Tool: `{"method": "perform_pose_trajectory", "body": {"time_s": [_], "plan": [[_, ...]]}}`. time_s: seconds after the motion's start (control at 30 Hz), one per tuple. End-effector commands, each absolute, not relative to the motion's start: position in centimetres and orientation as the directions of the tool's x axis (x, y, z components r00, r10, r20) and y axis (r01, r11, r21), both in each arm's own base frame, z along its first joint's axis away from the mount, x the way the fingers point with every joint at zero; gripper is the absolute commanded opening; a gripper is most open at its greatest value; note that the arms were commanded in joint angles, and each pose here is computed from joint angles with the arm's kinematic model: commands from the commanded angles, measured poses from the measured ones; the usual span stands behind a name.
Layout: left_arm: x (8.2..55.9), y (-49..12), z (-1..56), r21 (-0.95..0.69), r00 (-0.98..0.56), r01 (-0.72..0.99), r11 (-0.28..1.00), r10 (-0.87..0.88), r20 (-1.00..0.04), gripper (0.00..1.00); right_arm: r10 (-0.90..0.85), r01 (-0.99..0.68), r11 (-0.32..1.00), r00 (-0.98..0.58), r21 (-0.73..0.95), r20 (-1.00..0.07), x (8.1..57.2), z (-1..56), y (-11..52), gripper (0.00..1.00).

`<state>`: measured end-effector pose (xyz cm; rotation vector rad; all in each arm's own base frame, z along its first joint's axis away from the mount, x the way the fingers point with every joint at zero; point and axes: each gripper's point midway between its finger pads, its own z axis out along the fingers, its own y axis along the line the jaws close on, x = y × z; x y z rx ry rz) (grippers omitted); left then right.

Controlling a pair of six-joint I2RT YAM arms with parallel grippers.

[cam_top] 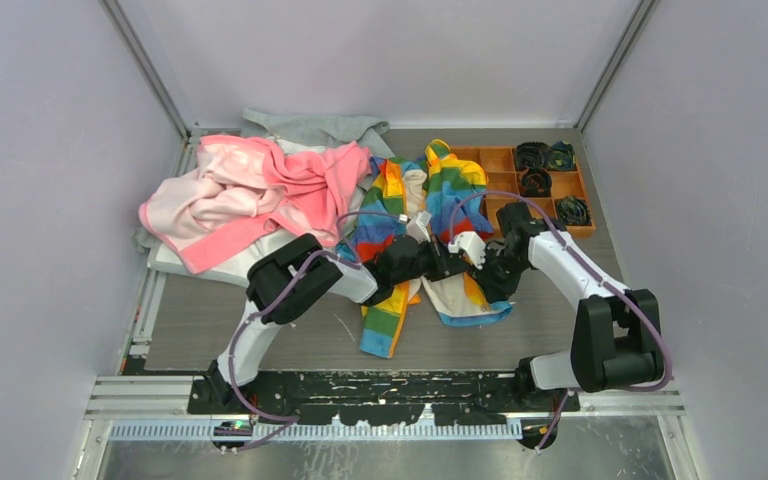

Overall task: Zip up the jacket
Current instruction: Adjust the zipper on the jacket.

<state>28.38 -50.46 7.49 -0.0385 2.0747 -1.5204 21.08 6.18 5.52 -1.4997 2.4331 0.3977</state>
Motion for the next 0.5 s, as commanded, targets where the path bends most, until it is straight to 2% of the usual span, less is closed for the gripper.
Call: {"method": "perform_pose_trajectory", "body": {"time_s": [0.0, 0.23, 0.47], "plan": [[30.49, -50.94, 10.07, -0.882, -0.783, 0.352, 0.312, -0.419, -0.460, 0.00, -0.799, -0.868, 0.490, -0.486, 0.086, -0.355, 22.24, 6.01, 5.84, 0.28], [30.62, -50.98, 9.91, -0.876, -0.775, 0.361, 0.320, -0.420, -0.472, 0.00, -0.768, -0.844, 0.522, -0.528, 0.123, -0.362, 22.21, 5.81, 5.93, 0.32], [31.10, -51.12, 9.38, -0.874, -0.774, 0.355, 0.331, -0.420, -0.474, 0.00, -0.751, -0.821, 0.561, -0.558, 0.104, -0.353, 22.83, 5.92, 5.30, 0.14]]}}
